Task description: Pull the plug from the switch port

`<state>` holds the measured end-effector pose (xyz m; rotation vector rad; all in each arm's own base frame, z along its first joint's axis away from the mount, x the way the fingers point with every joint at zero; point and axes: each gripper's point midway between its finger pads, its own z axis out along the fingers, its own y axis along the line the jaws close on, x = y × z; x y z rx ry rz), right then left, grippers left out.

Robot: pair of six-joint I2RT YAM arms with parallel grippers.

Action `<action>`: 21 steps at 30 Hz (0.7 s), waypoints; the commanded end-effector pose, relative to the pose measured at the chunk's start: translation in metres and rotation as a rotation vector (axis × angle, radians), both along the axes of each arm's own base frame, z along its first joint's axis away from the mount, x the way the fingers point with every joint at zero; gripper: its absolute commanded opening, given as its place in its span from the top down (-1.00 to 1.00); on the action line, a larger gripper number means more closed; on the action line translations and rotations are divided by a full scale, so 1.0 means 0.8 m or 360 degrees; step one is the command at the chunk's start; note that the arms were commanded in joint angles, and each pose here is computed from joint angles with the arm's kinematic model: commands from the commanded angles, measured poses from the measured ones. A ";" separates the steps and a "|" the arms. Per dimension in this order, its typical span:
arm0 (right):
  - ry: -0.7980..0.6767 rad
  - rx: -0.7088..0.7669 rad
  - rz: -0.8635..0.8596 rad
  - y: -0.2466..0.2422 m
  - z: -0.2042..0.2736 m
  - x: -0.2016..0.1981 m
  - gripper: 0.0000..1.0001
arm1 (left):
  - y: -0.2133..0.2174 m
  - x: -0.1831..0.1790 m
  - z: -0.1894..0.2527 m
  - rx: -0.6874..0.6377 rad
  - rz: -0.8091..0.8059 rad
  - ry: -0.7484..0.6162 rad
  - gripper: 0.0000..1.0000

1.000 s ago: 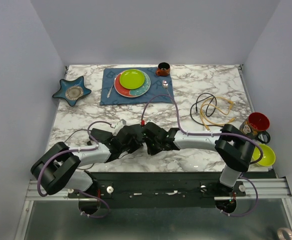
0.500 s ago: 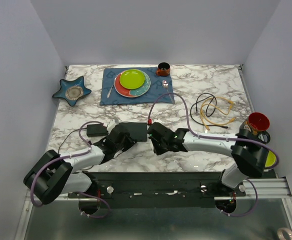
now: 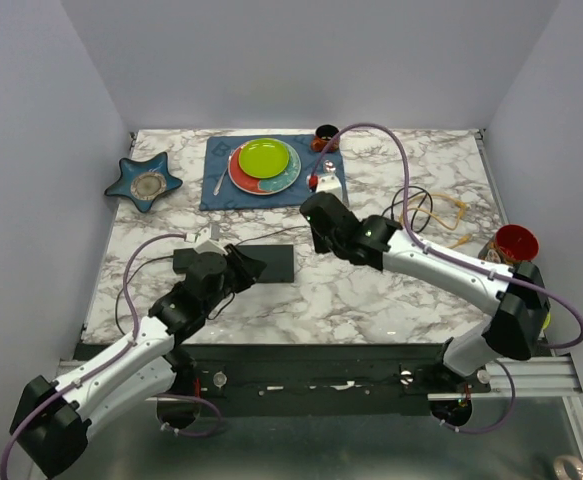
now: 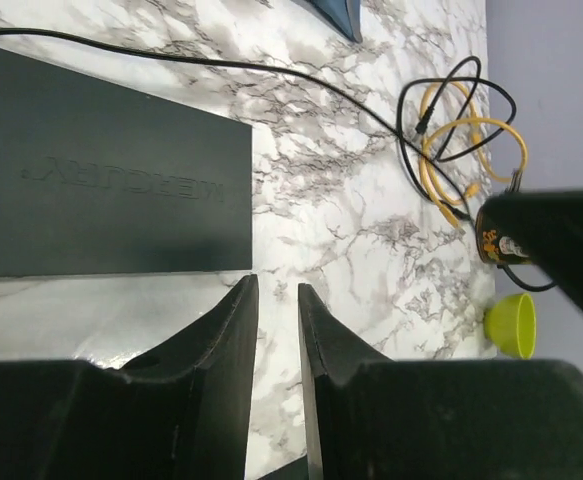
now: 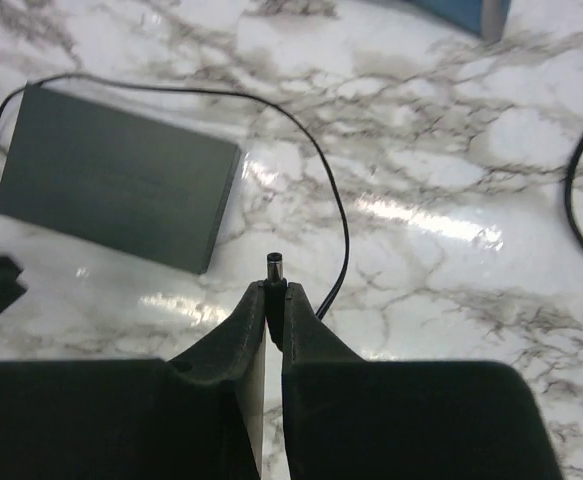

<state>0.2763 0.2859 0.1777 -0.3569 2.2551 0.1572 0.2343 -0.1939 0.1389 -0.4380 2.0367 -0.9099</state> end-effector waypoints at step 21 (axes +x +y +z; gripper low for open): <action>0.0607 0.0936 0.1110 0.332 0.064 -0.028 0.99 | 0.178 -0.060 0.052 -0.0045 0.0844 -0.0085 0.38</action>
